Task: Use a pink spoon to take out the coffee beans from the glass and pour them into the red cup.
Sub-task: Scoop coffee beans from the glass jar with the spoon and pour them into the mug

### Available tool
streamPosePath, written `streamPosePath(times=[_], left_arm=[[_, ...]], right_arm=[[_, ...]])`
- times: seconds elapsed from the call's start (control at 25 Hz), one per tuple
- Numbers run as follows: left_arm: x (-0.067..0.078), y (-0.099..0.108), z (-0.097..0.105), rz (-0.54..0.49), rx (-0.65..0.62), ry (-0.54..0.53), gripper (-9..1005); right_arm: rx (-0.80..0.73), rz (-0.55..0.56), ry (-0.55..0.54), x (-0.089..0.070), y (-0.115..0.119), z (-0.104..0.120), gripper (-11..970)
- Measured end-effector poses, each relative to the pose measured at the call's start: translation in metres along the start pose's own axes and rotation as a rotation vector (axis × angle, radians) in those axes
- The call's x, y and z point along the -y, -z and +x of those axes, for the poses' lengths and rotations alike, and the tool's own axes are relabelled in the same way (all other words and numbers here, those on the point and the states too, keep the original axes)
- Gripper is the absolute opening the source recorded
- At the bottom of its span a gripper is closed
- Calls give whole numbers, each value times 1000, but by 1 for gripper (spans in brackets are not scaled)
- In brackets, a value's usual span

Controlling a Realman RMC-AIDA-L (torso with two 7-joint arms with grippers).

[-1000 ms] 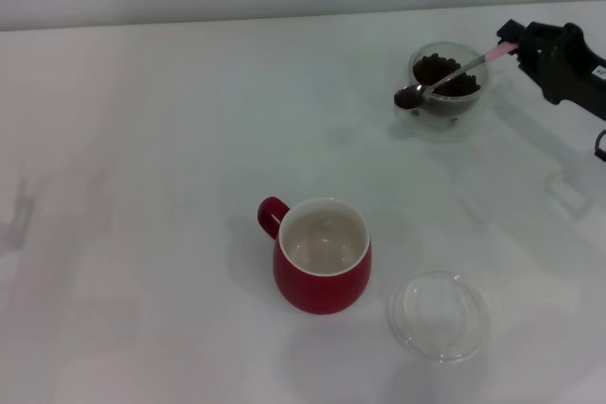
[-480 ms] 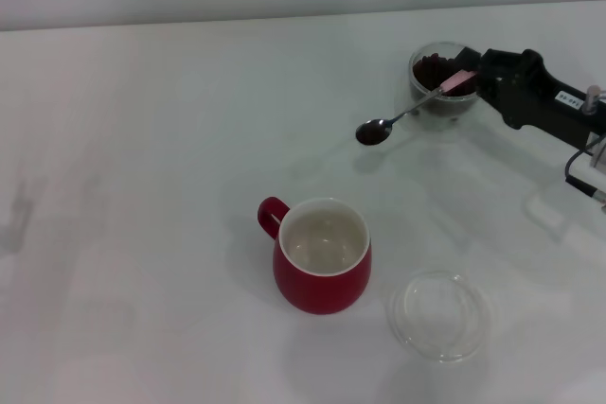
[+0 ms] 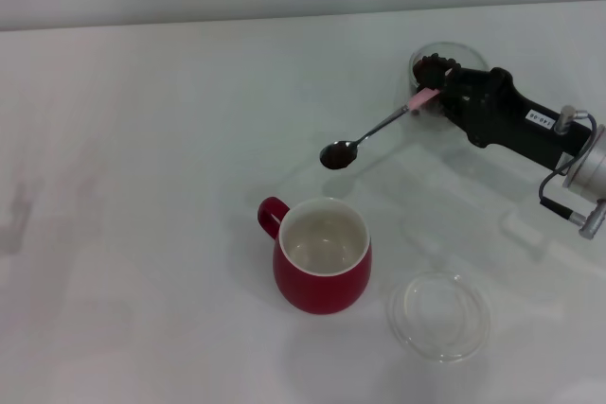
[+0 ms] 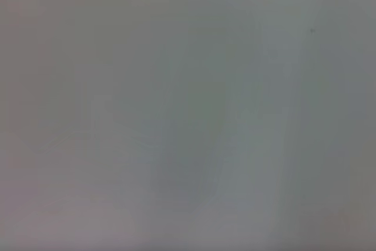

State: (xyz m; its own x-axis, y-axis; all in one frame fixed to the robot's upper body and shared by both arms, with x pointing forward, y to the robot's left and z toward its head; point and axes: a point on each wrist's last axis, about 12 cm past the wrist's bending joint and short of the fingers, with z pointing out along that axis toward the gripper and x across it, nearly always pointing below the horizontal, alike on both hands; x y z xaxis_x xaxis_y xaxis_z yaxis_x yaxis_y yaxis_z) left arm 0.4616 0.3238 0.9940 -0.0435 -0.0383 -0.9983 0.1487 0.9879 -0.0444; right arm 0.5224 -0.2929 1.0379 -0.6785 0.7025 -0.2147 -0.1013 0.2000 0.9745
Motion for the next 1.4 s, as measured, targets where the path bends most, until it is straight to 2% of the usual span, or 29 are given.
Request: streamPosePath(times=[0.52,0.72,1.12,1.4], left_arm=[[1,0,0,6,-2,-2,641],[1,0,1,12,-7,-5,641],[-2,0,1,8,-16,-12,641],[-1,-2,1,9,-23,-14,641]], right_arm=[[-68,-62,22,-1,-1,23,148],[-71,-67,93,-1,1,24,147],[-90,-147,248,-11,1,24,147],[-101,-153,342,-10,-1,27,147]])
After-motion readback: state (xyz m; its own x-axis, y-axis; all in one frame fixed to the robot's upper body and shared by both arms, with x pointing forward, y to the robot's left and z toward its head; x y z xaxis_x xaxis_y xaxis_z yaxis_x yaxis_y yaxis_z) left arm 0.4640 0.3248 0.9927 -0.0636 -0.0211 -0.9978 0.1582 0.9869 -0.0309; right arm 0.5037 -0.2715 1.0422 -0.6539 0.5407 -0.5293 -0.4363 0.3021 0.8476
